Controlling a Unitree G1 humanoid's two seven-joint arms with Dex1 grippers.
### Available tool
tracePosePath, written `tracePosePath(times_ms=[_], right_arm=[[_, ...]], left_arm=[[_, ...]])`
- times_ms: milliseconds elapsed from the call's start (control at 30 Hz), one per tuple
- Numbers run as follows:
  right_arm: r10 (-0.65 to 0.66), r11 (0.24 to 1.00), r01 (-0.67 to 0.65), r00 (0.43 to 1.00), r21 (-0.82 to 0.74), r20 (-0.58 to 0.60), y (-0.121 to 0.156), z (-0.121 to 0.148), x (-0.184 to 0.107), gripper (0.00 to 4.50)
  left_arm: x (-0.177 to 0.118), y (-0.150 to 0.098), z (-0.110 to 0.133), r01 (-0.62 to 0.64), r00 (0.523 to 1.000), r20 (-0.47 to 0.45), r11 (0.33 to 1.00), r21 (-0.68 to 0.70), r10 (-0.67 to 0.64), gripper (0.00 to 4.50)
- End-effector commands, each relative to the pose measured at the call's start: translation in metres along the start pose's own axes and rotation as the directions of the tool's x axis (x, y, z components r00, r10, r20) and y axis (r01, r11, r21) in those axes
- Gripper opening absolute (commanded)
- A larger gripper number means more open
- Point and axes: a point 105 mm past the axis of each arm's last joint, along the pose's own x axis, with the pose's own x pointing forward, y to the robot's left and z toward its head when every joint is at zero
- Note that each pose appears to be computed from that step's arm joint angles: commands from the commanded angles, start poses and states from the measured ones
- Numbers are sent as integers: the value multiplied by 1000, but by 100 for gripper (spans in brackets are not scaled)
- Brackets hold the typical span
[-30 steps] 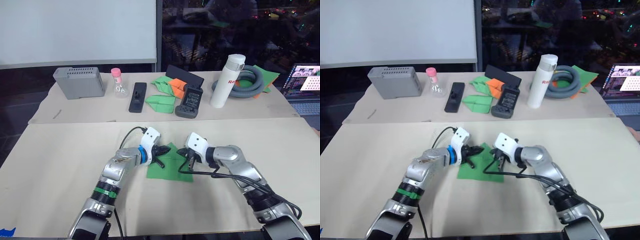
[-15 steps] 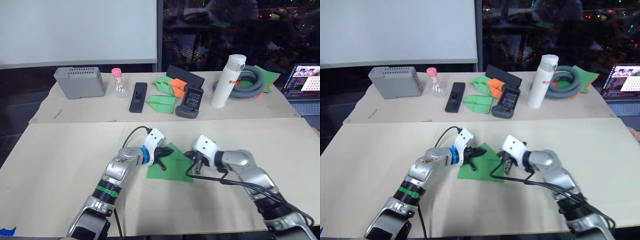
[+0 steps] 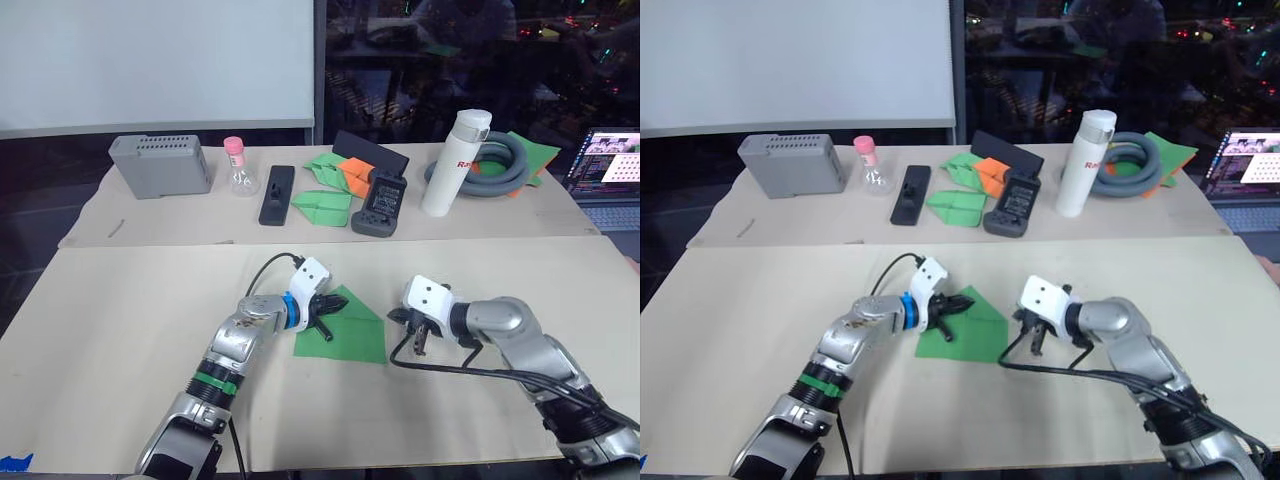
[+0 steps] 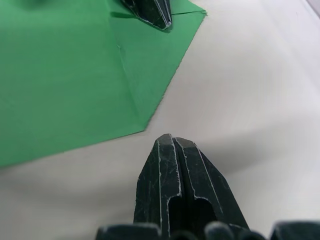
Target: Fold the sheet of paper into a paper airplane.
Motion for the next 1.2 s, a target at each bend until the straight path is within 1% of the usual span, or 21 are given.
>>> tracePosePath(times_ms=[33,133,233,533,733,967,1067,1200], right_arm=[[72,994,-73,997,-78,-19,5,1,0,0],[152,979,-157,987,-131,-43,14,-1,1,0],[196,964,-199,980,-175,-33,19,2,5,0],[192,967,-184,981,-177,29,11,16,13,0],[224,968,-211,971,-137,87,9,25,10,0],[227,969,-212,967,-127,118,-2,25,5,0],[219,967,-202,970,-155,103,-9,24,3,0],[252,951,-238,967,-196,49,-9,16,0,0]], left_arm=[[3,-3,-11,6,999,-38,1000,-13,-6,5],[2,-2,-11,-4,999,-33,1000,-15,4,5],[2,-2,-11,-7,999,-32,1000,-16,7,5],[0,0,-12,-16,999,-29,1000,-16,16,5],[-2,6,-15,-40,999,-29,999,-15,40,5],[-2,5,-15,-53,998,-17,998,-21,52,5],[-2,4,-16,-51,999,-15,998,-24,51,5],[-2,3,-18,-50,999,-17,998,-26,50,5]])
